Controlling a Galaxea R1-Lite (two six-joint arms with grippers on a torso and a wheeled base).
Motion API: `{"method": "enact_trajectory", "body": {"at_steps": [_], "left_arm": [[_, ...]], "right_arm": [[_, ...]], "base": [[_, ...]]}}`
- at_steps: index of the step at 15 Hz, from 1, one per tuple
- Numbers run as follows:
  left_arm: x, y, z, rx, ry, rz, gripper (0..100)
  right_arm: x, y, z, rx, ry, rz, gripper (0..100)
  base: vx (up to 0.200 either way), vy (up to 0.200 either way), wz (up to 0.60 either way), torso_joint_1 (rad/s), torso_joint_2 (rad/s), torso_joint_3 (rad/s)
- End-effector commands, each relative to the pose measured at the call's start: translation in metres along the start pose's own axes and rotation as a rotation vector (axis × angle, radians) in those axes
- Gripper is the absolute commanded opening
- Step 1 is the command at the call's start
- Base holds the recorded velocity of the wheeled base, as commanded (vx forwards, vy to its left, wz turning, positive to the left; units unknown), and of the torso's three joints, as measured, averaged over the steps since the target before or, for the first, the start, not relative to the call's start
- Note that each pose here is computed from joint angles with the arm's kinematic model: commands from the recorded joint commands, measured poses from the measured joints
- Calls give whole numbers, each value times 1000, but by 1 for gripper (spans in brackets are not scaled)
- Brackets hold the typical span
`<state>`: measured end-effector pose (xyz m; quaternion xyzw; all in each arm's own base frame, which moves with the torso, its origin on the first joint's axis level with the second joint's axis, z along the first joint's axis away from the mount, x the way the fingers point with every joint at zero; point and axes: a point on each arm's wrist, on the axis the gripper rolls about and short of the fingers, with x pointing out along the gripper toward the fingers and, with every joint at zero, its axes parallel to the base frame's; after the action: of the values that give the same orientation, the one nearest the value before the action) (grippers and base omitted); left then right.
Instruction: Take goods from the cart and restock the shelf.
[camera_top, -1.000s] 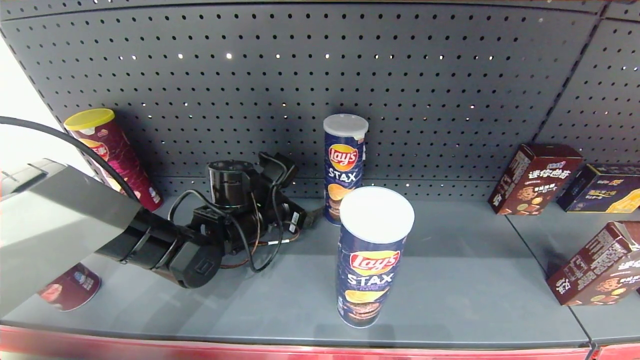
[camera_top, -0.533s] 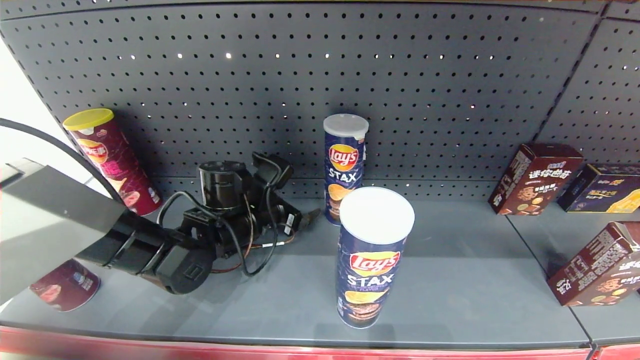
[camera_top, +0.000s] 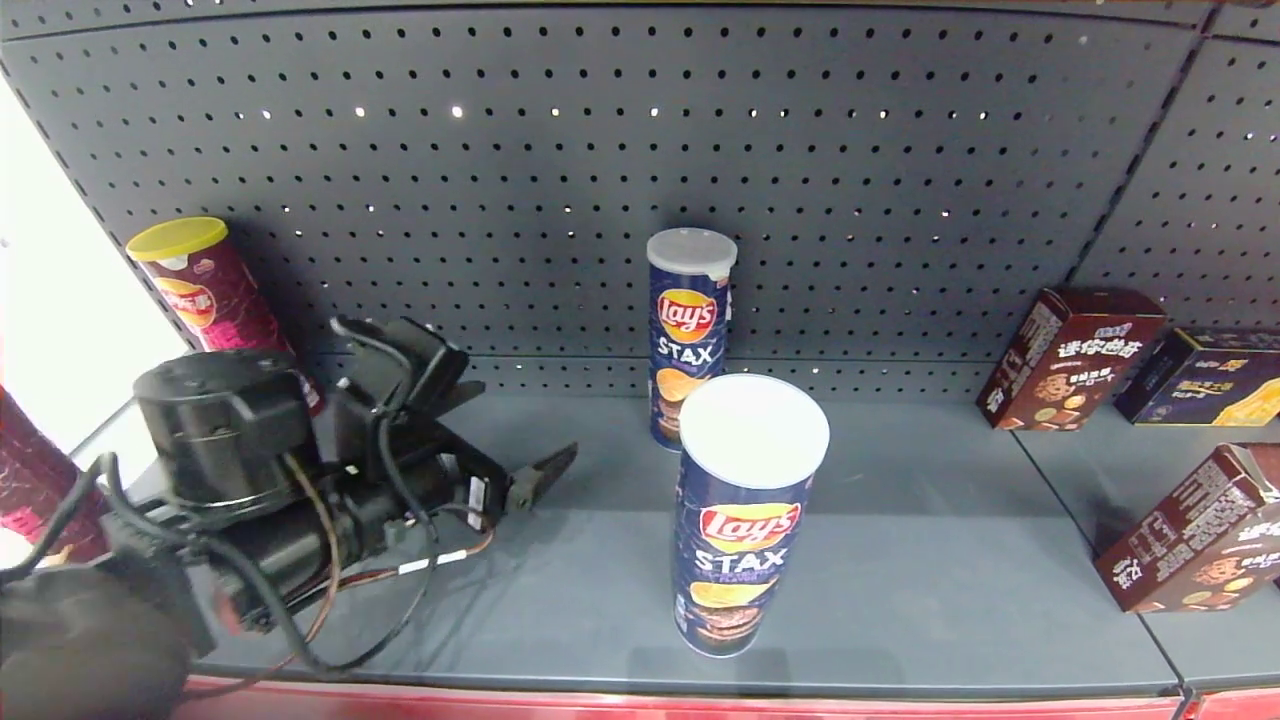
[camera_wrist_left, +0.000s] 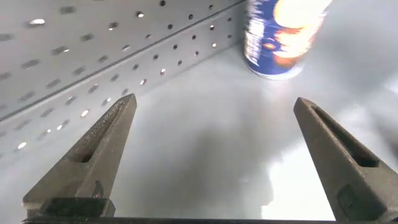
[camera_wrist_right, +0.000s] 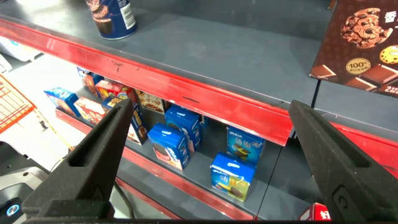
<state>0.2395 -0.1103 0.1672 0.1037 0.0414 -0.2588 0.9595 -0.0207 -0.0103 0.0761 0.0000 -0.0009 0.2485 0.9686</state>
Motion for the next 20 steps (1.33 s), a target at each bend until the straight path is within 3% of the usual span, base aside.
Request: {"method": "enact_trajectory", "body": {"at_steps": [1,3,6,7,9,10,12,13,14,19,20], "left_arm": [[-72,-10,9,-23,-102,-11,100],[-115,-19,-1,-69,-137,-38,100],[-162,-33,-24,-78,-184,-111,100],[-178,-39,-31,-88,-207,-182,100],[-194,-40,-40,-86,-186,-205,100],[-205,-37,-51,-89,-158,-144,100],[-229,-37,-66,-94,-159,-94,100],[-248,-41,-89,-94,-121,-88,100],[-249,-41,-90,-94,-112,-88,100],[-256,-47,-111,-128,15,170,100],[-257,-48,-111,-132,1,217,100]], "right_arm": [[0,0,0,0,2,1,100],[0,0,0,-1,2,1,100],[0,0,0,0,2,1,100],[0,0,0,0,3,1,100],[0,0,0,0,2,1,100],[0,0,0,-1,2,1,100],[0,0,0,-1,2,1,100],[0,0,0,-1,2,1,100],[0,0,0,0,2,1,100],[0,0,0,0,2,1,100],[0,0,0,0,2,1,100]], "base": [[0,0,0,0,0,0],[0,0,0,0,0,0],[0,0,0,0,0,0],[0,0,0,0,0,0],[0,0,0,0,0,0],[0,0,0,0,0,0],[0,0,0,0,0,0],[0,0,0,0,0,0],[0,0,0,0,0,0],[0,0,0,0,0,0],[0,0,0,0,0,0]]}}
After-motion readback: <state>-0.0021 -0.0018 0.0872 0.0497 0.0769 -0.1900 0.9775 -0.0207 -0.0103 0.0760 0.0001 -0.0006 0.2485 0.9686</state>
